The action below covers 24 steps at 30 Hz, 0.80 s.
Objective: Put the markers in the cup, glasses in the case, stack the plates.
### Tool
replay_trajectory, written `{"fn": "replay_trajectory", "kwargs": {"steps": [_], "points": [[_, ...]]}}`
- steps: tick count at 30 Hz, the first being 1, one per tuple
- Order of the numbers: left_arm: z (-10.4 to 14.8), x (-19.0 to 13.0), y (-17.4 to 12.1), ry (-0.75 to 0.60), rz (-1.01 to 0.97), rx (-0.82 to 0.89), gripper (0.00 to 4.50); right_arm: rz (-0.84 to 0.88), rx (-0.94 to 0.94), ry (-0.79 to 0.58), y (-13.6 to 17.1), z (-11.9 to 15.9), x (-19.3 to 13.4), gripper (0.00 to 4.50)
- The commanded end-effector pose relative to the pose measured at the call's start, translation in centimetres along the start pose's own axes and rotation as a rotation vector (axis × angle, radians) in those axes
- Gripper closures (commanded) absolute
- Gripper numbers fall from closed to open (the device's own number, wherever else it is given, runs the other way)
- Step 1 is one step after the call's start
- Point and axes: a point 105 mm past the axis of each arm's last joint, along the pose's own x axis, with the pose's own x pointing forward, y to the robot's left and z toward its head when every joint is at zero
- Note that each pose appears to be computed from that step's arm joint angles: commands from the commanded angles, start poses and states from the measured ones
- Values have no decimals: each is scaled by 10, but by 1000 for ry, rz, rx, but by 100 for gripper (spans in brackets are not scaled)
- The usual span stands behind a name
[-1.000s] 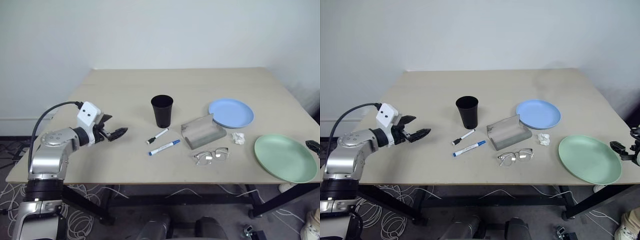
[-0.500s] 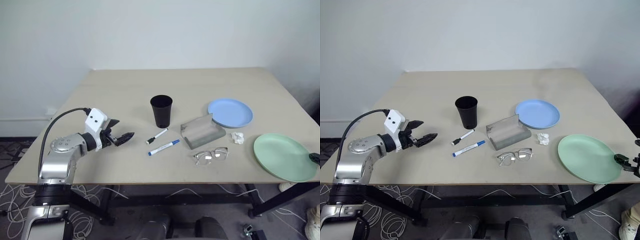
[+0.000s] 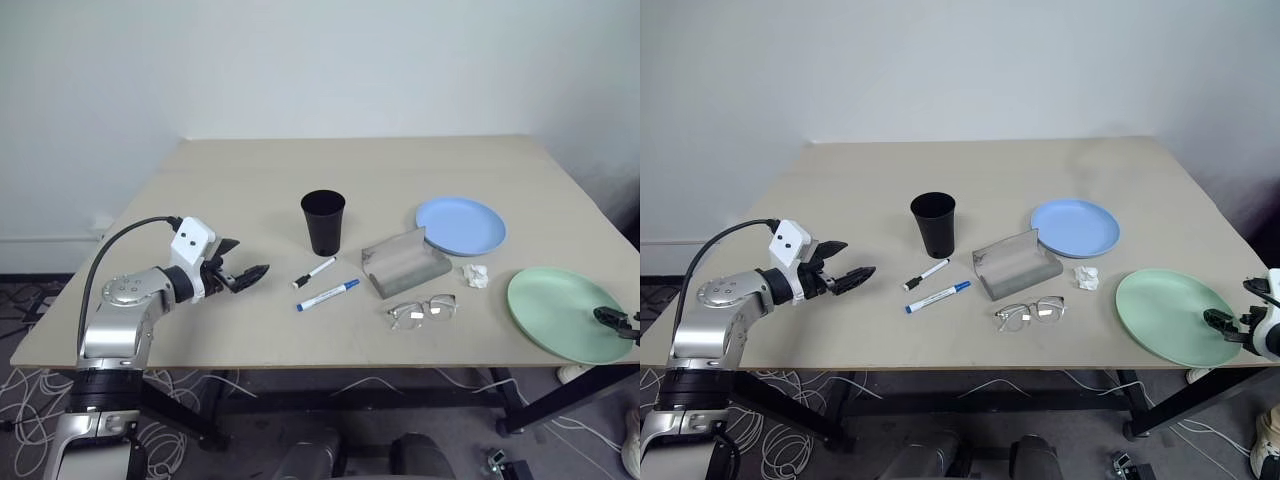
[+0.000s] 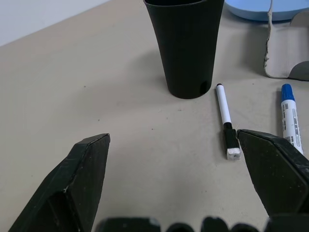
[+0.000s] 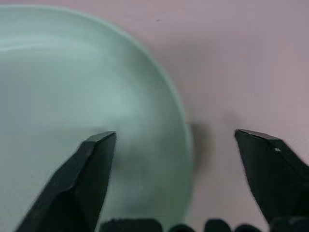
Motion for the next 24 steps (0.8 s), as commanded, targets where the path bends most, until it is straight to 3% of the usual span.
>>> {"fn": "replay_trajectory", "kwargs": {"steps": [1,9,18,21,24], "points": [[19,0,1,-59,2,41,0,14,-18,-32,7,13,-4,165],[19,1,1,-59,5,39,0,29,-12,-27,14,15,-3,447],[21,2,2,-63,7,40,0,35,24,-47,14,19,-4,447],[22,3,2,-64,6,40,0,87,156,-117,16,30,-8,447],[23,3,3,-64,7,41,0,223,388,-253,25,60,-19,447]]}}
